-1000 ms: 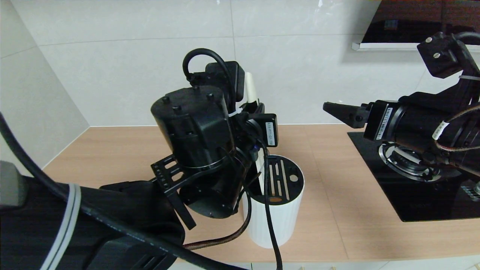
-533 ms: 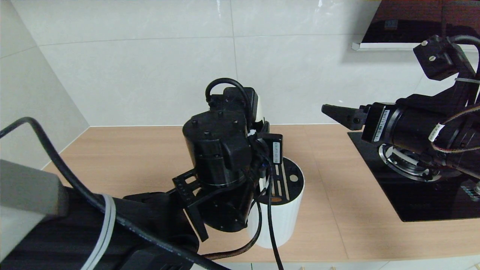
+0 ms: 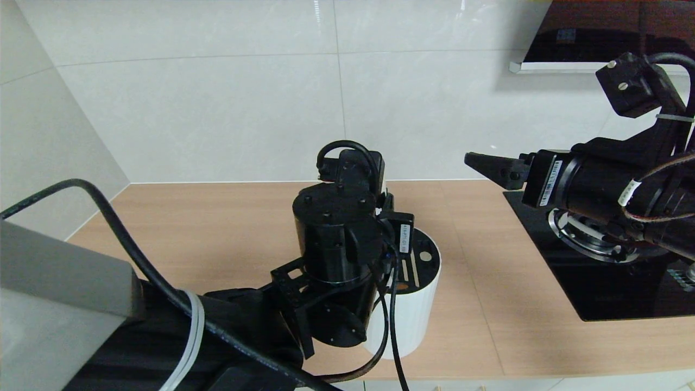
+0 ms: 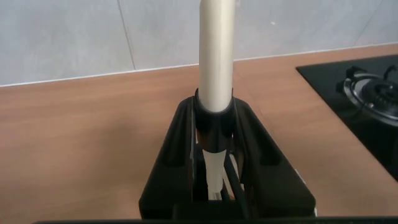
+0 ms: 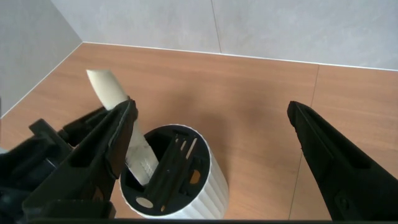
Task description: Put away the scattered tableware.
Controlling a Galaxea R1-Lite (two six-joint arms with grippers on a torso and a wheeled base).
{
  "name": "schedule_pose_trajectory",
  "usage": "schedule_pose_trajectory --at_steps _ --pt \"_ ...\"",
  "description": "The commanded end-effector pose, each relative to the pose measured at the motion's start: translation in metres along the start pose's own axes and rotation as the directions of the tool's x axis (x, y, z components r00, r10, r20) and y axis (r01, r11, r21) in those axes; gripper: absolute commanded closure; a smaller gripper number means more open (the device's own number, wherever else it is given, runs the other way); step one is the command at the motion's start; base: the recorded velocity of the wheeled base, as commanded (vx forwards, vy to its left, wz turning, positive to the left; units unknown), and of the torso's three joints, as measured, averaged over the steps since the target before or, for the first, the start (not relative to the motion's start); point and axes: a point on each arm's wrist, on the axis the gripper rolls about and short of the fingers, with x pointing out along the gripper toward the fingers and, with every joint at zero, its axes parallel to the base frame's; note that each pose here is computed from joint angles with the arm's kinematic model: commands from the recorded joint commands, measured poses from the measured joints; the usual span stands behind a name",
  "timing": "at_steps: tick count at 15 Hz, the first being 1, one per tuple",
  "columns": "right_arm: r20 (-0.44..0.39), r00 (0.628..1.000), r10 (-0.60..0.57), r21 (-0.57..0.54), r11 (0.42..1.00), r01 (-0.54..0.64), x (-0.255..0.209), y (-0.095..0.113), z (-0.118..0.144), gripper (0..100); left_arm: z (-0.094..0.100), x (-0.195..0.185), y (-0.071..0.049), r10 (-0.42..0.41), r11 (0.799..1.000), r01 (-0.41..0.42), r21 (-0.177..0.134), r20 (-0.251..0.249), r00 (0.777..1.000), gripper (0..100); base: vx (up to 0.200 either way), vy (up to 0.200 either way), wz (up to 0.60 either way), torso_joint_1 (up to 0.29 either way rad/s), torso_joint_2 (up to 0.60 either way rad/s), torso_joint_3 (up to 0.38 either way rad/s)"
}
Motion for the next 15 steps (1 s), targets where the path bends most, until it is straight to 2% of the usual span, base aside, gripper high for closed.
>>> schedule_pose_trajectory --at_steps 1,7,8,13,15 --pt "-0.002 1.0 0.0 -0.001 1.0 0.0 0.001 0.0 -0.001 0 -0.003 -0.001 -0.002 -0.006 1.0 0.006 0.005 -0.008 1.0 100 0.0 0.0 0.0 0.0 0.0 0.0" --pt "0.001 1.0 -0.001 0.0 1.0 0.001 0.0 0.001 0.0 0 -0.011 -0.001 -0.006 -0.011 1.0 0.012 0.019 -0.024 1.0 100 0.0 0.0 0.0 0.0 0.0 0.0" --pt "-0.001 1.0 -0.002 0.0 1.0 0.002 0.0 0.001 0.0 0 -0.011 -0.001 -0.006 -0.011 1.0 0.011 0.02 -0.026 1.0 0 0.0 0.0 0.0 0.0 0.0 0.0" --pt "-0.001 1.0 -0.002 0.0 1.0 0.002 0.0 0.001 0.0 0 -0.006 -0.002 -0.005 -0.013 1.0 0.013 0.008 -0.014 1.0 0 0.0 0.0 0.0 0.0 0.0 0.0" --pt "0.001 1.0 -0.001 0.0 1.0 0.001 0.0 0.001 0.0 0 0.009 -0.006 -0.002 -0.016 0.999 0.018 -0.033 0.037 0.999 0 0.0 0.0 0.0 0.0 0.0 0.0"
